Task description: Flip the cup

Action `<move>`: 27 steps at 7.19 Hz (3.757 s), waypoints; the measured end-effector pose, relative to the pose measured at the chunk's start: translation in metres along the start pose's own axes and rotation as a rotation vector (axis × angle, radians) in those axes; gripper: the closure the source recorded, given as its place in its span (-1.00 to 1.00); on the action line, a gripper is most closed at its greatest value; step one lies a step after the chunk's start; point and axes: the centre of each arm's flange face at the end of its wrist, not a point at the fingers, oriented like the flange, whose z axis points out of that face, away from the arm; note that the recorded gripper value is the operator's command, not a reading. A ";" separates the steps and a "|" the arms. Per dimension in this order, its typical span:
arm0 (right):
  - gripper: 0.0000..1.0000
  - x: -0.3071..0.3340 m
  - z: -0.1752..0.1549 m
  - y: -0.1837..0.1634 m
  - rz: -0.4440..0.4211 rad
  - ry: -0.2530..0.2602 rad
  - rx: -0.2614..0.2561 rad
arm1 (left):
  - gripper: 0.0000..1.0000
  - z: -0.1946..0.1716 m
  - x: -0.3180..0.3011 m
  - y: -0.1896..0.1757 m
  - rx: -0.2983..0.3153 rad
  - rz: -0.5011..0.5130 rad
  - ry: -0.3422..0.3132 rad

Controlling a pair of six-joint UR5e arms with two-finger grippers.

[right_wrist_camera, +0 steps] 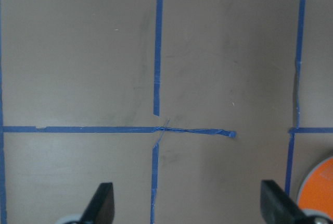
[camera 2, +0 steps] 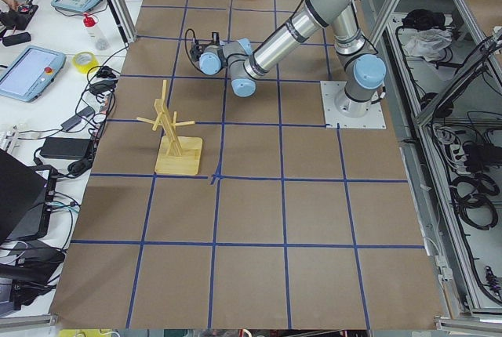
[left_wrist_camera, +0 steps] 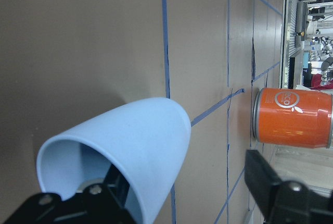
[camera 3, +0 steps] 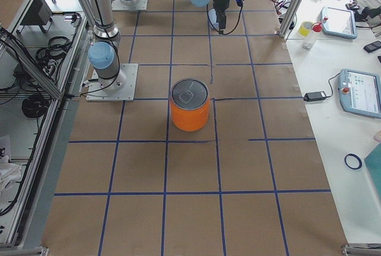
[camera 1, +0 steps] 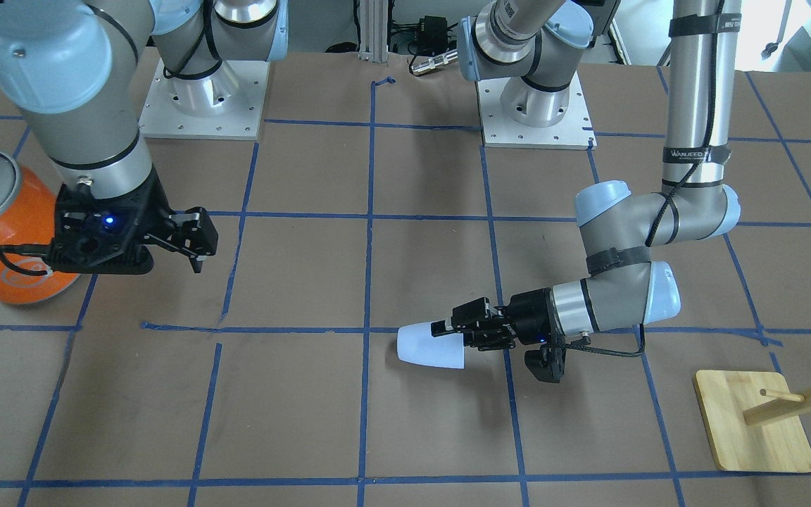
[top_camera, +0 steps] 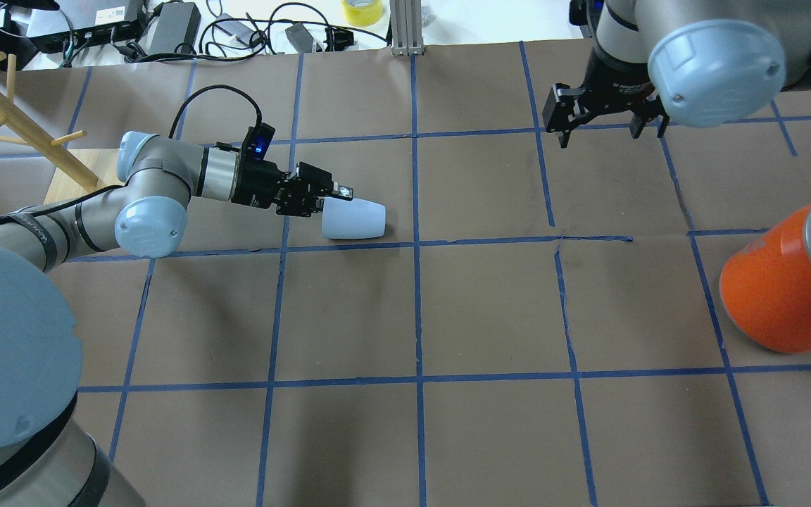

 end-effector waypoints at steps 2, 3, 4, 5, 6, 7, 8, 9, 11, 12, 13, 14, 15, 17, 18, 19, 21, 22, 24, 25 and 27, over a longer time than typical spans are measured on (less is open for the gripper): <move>-1.00 0.016 -0.017 0.008 0.039 -0.017 0.014 | 1.00 -0.006 0.009 -0.007 0.027 -0.009 -0.015; -1.00 0.017 -0.021 0.011 0.046 -0.043 0.012 | 1.00 -0.010 0.016 -0.010 0.046 -0.027 -0.027; -1.00 0.014 -0.023 0.013 0.047 -0.069 0.011 | 1.00 -0.017 0.027 -0.015 0.070 -0.055 -0.036; -1.00 0.012 -0.025 0.015 0.047 -0.091 0.009 | 1.00 -0.032 0.047 -0.027 0.104 -0.063 -0.055; -1.00 0.010 -0.027 0.018 0.046 -0.097 0.006 | 1.00 -0.053 0.072 -0.044 0.141 -0.040 -0.125; -1.00 0.008 -0.030 0.023 0.042 -0.101 0.004 | 1.00 -0.077 0.094 -0.061 0.177 -0.005 -0.263; -1.00 0.006 -0.031 0.026 0.040 -0.106 0.002 | 1.00 -0.098 0.109 -0.072 0.205 0.030 -0.444; -1.00 0.006 -0.031 0.027 0.040 -0.107 0.001 | 1.00 -0.108 0.115 -0.078 0.208 0.074 -0.662; -1.00 0.007 -0.032 0.029 0.037 -0.102 0.003 | 1.00 -0.109 0.106 -0.078 0.107 0.208 -1.041; -1.00 0.007 -0.032 0.029 0.033 -0.100 0.002 | 1.00 -0.109 0.101 -0.076 0.065 0.244 -1.121; -1.00 0.007 -0.031 0.029 0.030 -0.099 0.000 | 1.00 -0.107 0.095 -0.074 0.056 0.258 -1.149; -1.00 0.007 -0.030 0.030 0.028 -0.098 -0.003 | 1.00 -0.103 0.089 -0.072 0.071 0.268 -1.157; -1.00 0.007 -0.028 0.030 0.027 -0.097 -0.006 | 1.00 -0.100 0.083 -0.069 0.083 0.278 -1.158; -1.00 0.006 -0.024 0.031 0.026 -0.097 -0.015 | 0.35 -0.097 0.079 -0.066 0.087 0.286 -1.158; -1.00 0.006 -0.023 0.032 0.026 -0.097 -0.017 | -0.17 -0.097 0.078 -0.066 0.090 0.282 -1.157; -1.00 0.006 -0.023 0.032 0.025 -0.097 -0.018 | -0.77 -0.097 0.078 -0.065 0.094 0.277 -1.156; -1.00 0.006 -0.023 0.032 0.025 -0.098 -0.017 | -1.00 -0.101 0.083 -0.065 0.102 0.274 -1.158; -1.00 0.006 -0.024 0.033 0.025 -0.098 -0.016 | -1.00 -0.109 0.095 -0.064 0.106 0.274 -1.162; -1.00 0.006 -0.024 0.033 0.025 -0.098 -0.016 | -1.00 -0.141 0.150 -0.058 0.048 0.236 -1.152; -1.00 0.006 -0.024 0.033 0.024 -0.098 -0.016 | -1.00 -0.160 0.189 -0.047 0.022 0.189 -1.130; -1.00 0.006 -0.023 0.033 0.023 -0.098 -0.018 | -1.00 -0.186 0.261 -0.007 0.021 0.084 -1.068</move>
